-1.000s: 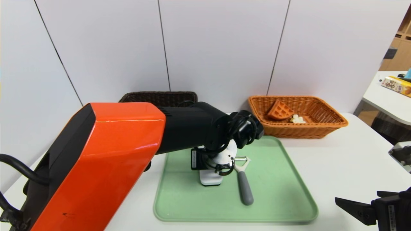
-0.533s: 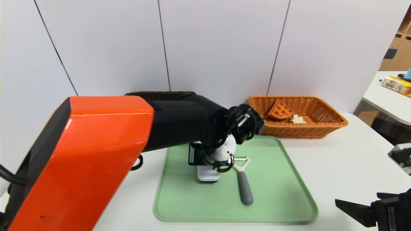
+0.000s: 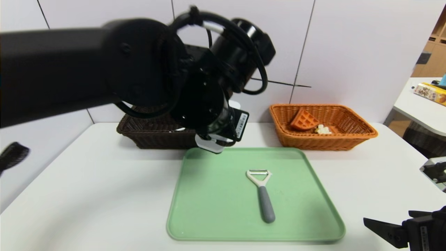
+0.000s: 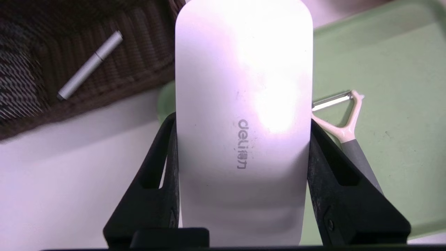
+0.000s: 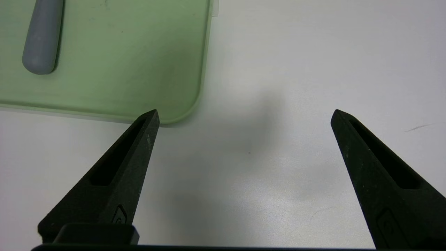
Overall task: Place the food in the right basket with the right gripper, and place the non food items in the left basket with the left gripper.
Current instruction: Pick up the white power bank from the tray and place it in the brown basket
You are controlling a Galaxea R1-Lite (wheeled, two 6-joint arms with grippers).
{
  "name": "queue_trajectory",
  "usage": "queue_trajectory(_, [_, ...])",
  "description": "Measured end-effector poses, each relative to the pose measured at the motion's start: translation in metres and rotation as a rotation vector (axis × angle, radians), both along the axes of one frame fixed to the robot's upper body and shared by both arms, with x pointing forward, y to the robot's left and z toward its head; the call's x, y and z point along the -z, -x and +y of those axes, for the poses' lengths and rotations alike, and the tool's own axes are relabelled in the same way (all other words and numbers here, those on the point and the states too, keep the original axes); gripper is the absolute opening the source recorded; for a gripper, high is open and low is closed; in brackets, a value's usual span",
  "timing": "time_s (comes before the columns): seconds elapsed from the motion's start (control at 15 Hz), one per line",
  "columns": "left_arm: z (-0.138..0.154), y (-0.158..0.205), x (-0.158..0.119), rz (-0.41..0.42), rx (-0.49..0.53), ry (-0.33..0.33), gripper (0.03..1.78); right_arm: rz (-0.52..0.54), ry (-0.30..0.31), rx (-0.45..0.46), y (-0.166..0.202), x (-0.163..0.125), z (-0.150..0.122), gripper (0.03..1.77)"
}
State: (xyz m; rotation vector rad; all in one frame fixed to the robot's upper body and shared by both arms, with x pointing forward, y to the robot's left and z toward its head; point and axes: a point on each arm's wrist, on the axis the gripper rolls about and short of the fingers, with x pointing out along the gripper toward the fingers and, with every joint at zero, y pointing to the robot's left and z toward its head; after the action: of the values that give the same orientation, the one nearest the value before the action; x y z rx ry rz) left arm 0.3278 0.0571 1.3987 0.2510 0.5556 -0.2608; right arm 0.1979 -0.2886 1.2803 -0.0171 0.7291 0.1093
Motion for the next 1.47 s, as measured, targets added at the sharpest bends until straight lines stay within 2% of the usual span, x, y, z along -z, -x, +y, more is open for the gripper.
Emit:
queue_trajectory(0.2, [0.027,0.014,-0.042,-0.158,0.153,-0.102,1.01,0.001,-0.002,-0.004,0.000,0.000,0.000,1.70])
queue_trajectory(0.4, [0.058,0.013,-0.069,-0.272,0.275,-0.198,1.01,0.001,-0.004,-0.005,0.000,0.000,0.000,1.70])
queue_trajectory(0.6, [0.086,0.003,-0.079,-0.326,0.296,-0.340,1.01,0.002,0.000,-0.002,0.001,0.001,0.000,1.70])
queue_trajectory(0.93, [0.126,-0.025,-0.066,-0.286,0.336,-0.581,1.01,0.005,0.001,-0.003,0.001,0.002,0.000,1.70])
queue_trajectory(1.13, [0.140,-0.045,-0.051,-0.229,0.352,-0.694,1.01,0.005,0.001,-0.003,0.001,0.002,0.000,1.70])
queue_trajectory(1.27, [0.145,-0.058,-0.042,-0.203,0.381,-0.736,1.01,0.004,0.003,-0.003,0.001,0.002,0.000,1.70])
queue_trajectory(1.47, [0.147,-0.076,-0.026,-0.176,0.476,-0.733,1.01,-0.001,0.000,-0.001,0.002,0.001,-0.001,1.70])
